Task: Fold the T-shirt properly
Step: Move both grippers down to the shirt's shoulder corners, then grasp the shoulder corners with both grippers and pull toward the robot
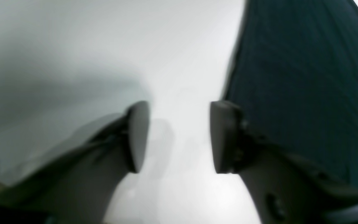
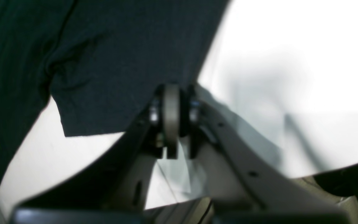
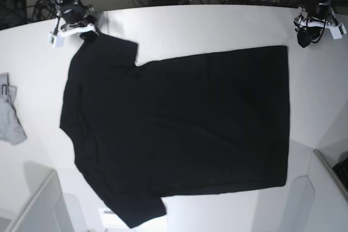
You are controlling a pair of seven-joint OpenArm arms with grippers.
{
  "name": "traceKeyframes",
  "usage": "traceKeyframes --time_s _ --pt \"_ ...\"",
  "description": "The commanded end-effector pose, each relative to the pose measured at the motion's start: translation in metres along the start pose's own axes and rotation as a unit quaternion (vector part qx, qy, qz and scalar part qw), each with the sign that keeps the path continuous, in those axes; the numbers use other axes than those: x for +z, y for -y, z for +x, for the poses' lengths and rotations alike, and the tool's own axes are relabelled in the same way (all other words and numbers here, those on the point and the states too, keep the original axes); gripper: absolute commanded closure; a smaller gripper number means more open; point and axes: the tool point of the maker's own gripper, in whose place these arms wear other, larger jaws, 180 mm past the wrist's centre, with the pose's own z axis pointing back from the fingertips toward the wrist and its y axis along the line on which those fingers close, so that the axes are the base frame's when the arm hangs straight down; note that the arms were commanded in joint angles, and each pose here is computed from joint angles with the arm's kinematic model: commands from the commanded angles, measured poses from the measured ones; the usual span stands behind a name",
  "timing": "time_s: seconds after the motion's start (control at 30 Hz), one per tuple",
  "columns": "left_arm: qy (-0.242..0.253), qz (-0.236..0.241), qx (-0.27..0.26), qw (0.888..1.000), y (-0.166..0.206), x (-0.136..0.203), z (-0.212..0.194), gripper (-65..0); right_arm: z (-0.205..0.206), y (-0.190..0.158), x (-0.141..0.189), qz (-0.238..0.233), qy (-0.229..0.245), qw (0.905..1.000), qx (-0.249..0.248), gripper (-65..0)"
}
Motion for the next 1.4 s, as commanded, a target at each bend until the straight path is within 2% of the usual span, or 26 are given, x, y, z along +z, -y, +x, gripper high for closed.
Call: traceKeyframes --time_s 0.0,0.1,0.13,0.53,0.67,0.73,1.0,1.1,1.23,1.37 --pt "-0.004 -0.007 -0.003 1.000 0.002 0.000 0.002 -40.0 0.006 0.000 0.003 0.002 0.011 0.9999 0.004 0.0" --pt "-0.017 -0.015 0.003 1.000 0.009 -0.010 0.000 -50.7 0.006 0.000 0.003 0.002 0.010 0.9999 0.003 0.0" --pt "-0.022 -0.016 0.009 1.000 0.010 -0.012 -0.004 -51.7 0.006 0.000 0.003 0.002 0.010 0.9999 0.003 0.0" --pt "-0.048 -0.061 0.037 0.996 0.051 -0.039 -0.009 -51.5 0.006 0.000 0.003 0.002 0.010 0.9999 0.004 0.0" --pt "-0.073 -0.075 0.036 0.994 0.062 -0.046 -0.026 -51.3 0.008 0.001 0.003 0.001 0.011 0.9999 0.006 0.0" --pt "-0.082 -0.075 0.045 0.993 0.062 -0.053 -0.033 -47.1 0.008 0.002 0.003 0.000 0.011 0.9999 0.006 0.0" --pt "-0.092 -0.067 0.061 0.992 0.055 -0.060 -0.041 -20.1 0.009 0.002 0.003 0.000 0.012 0.9999 0.007 0.0" --pt "-0.092 -0.067 0.059 0.992 0.054 -0.060 -0.040 -1.5 0.013 0.006 0.005 -0.005 0.018 0.9998 0.006 0.0" --pt "-0.097 -0.062 0.053 0.992 0.050 -0.057 -0.042 0.0 0.016 0.012 0.009 -0.012 0.025 0.9996 0.005 0.0" --pt "-0.098 -0.042 -0.006 0.994 0.045 -0.052 -0.036 0.0 0.013 0.012 0.016 -0.014 0.023 0.9996 0.009 0.0"
